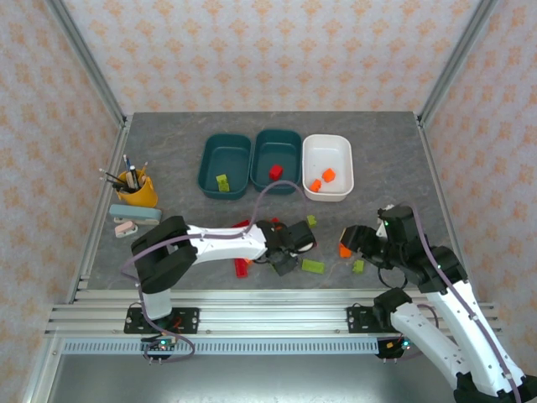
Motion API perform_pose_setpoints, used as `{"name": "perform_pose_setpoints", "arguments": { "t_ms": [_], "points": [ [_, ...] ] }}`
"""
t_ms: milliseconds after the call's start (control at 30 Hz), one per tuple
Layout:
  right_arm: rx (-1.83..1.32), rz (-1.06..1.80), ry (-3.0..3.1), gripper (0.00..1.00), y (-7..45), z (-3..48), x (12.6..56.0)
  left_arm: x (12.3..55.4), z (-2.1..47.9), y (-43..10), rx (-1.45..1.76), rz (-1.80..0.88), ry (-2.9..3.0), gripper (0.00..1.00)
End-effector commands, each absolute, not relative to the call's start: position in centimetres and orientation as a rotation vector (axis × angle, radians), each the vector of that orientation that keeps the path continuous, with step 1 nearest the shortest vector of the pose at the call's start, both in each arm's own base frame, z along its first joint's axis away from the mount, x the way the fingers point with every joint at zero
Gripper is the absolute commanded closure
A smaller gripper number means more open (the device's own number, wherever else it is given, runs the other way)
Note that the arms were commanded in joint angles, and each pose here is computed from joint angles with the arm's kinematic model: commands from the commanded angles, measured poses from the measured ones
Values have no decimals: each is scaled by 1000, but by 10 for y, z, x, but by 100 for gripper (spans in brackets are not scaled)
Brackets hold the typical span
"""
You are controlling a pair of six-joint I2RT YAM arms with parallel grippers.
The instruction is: Sort the legos into containers by color
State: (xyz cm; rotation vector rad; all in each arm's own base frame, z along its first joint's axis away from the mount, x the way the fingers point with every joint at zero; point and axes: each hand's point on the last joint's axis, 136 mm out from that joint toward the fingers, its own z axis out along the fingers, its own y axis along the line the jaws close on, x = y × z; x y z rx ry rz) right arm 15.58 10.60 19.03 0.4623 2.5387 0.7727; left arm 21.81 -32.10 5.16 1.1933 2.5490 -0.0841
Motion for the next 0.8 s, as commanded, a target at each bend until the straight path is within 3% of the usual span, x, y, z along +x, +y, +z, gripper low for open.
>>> {"name": "perform_pose_setpoints", "arguments": {
  "t_ms": [0,367,767],
  "points": [
    [409,845,2452,37,116,215,169,255,112,-308,981,-88,2495,71],
    [308,1007,2420,38,163,238,228,367,170,-207,367,-143,2532,71],
    [225,1243,2338,37,234,260,308,458,120,-154,-59,-319,2624,70]
  ]
}}
